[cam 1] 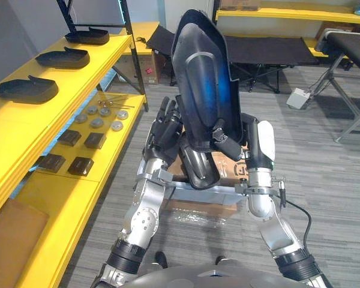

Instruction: Walk over and take three plastic housings, then place them on the shelf

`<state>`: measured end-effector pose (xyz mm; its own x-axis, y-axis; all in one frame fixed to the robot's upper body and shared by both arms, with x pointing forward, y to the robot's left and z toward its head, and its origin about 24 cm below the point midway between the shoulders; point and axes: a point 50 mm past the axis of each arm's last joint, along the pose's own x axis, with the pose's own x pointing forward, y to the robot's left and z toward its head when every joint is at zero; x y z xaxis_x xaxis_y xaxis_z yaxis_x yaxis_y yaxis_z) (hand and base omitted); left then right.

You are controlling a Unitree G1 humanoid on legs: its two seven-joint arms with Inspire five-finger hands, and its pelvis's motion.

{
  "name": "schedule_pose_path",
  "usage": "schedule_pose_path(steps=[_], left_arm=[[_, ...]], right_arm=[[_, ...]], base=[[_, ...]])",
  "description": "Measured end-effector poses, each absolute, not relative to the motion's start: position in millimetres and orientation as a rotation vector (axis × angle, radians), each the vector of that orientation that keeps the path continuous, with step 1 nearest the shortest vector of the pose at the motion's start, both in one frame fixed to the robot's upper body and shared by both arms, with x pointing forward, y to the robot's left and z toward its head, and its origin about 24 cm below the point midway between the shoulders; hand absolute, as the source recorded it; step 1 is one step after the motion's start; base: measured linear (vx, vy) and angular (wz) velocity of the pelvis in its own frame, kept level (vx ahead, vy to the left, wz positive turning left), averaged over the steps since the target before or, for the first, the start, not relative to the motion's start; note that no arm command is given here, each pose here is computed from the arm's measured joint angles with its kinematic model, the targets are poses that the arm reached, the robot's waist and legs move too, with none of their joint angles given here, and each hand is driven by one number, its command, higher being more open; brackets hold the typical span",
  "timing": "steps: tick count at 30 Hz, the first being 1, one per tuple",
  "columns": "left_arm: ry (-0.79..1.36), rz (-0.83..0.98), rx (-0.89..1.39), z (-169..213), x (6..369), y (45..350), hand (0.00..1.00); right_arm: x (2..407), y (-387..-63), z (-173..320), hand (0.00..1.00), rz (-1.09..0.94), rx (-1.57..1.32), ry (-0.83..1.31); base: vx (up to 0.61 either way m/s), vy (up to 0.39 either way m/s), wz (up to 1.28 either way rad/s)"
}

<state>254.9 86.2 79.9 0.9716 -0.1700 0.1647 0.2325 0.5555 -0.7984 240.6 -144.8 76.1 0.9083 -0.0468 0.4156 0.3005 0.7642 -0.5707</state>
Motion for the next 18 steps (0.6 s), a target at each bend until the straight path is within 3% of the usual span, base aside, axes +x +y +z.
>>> schedule_pose_path(steps=[18], left_arm=[[-0.043, -0.176, -1.343, 78.1, 256.4, 88.5, 1.00]], right_arm=[[240.3, -135.2, 88.5, 0.00, -0.174, -0.633, -0.456]], base=[[0.00, 0.000, 0.00]])
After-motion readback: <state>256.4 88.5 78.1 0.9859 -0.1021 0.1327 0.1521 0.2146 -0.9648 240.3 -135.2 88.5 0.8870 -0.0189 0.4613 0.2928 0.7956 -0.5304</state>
